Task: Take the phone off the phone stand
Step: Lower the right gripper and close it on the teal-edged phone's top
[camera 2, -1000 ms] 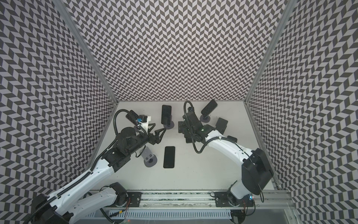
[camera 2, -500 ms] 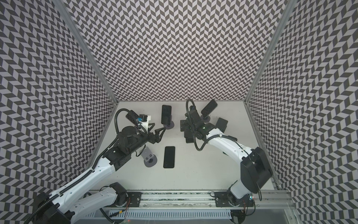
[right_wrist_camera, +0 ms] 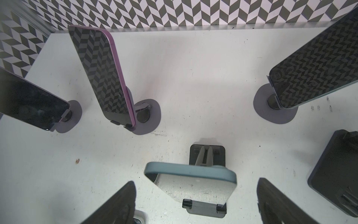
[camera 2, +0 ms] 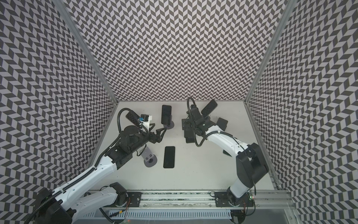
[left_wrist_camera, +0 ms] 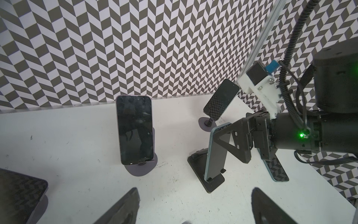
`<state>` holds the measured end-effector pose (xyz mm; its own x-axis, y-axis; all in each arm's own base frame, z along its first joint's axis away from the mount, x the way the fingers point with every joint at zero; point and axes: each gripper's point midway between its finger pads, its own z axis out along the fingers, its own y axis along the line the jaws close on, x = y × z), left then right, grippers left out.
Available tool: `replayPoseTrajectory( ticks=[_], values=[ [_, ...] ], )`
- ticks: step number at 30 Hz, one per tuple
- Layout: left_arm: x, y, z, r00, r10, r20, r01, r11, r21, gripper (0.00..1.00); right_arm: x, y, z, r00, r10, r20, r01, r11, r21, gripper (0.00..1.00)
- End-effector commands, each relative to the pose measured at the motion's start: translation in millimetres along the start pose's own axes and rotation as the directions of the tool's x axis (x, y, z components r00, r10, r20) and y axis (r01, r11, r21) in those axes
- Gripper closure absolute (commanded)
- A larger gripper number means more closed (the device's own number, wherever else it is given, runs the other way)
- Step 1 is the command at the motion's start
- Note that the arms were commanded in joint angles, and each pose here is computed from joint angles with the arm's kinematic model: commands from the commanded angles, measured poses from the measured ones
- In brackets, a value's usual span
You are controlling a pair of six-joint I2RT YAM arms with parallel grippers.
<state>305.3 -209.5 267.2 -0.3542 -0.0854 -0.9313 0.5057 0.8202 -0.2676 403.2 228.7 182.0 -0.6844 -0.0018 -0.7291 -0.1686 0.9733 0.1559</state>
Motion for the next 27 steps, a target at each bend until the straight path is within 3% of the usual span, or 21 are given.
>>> replayPoseTrajectory(
  ticks=[1,18,27],
  values=[
    [-19.6,-0.2,-0.6,0.999,0.001,0.044,-0.001,1.0,-0.006,0.1,-18.1,6.4,2.8,0.999,-0.016,0.044,0.017,1.0,-0.017,0.05],
    [-21.2,5.8,-1.1,0.999,0.003,0.046,-0.002,1.0,-0.022,0.1,-8.7,11.1,19.9,0.999,-0.042,-0.031,0.042,0.999,-0.019,0.09],
    [-23.1,6.9,-1.9,0.999,0.002,0.049,-0.001,1.0,-0.025,0.1,-6.4,10.9,21.5,0.998,-0.041,-0.04,0.04,0.999,-0.022,0.16]
  ],
)
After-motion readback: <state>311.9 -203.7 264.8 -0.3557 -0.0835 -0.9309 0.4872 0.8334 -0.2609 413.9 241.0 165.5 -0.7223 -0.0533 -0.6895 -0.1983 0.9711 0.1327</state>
